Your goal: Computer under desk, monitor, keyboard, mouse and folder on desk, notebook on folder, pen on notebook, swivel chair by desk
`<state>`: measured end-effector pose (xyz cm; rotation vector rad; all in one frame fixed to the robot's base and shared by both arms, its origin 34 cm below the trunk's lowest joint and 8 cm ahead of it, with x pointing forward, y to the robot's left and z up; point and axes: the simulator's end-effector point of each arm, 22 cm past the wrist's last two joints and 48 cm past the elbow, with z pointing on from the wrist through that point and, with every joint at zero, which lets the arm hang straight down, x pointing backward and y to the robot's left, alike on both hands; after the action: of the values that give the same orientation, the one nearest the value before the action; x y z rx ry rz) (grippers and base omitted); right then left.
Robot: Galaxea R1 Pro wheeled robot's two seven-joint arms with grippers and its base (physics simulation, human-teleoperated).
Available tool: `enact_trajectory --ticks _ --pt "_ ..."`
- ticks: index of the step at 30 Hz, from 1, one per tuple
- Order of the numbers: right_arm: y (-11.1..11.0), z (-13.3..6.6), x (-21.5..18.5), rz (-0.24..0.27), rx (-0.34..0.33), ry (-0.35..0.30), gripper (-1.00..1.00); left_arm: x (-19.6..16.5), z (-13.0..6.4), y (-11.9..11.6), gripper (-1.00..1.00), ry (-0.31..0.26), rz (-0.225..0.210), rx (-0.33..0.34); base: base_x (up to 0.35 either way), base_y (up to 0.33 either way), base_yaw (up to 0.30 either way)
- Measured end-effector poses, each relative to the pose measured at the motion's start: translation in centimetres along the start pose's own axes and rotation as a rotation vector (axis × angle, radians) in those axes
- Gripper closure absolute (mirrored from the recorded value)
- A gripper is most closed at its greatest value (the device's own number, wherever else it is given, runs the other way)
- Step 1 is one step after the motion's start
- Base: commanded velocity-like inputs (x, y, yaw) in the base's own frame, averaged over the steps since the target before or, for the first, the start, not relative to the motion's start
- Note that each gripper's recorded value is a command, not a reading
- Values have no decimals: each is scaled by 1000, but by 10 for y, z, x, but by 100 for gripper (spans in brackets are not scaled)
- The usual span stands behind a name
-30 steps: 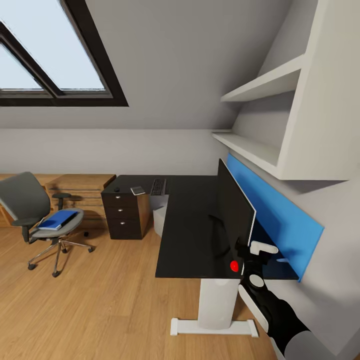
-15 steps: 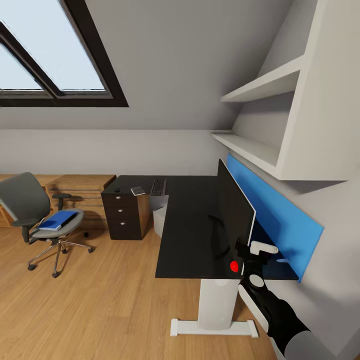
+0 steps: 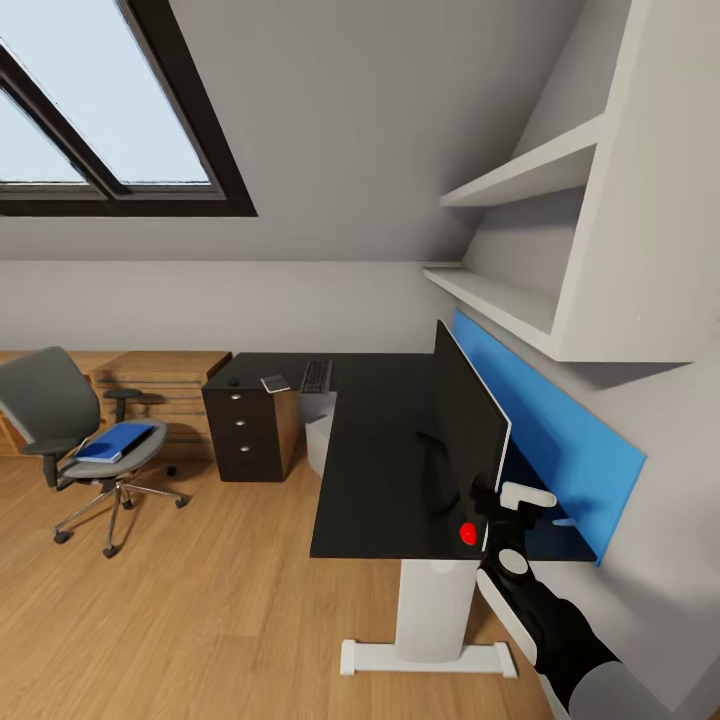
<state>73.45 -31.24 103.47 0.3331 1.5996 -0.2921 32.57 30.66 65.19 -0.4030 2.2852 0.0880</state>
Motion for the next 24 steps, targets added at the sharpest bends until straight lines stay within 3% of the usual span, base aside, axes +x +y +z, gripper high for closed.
enact_trajectory --ticks 24 --pt "0 -1 -3 2 0 -5 -100 -2 0 -1 -100 -5 0 2 0 0 -32"
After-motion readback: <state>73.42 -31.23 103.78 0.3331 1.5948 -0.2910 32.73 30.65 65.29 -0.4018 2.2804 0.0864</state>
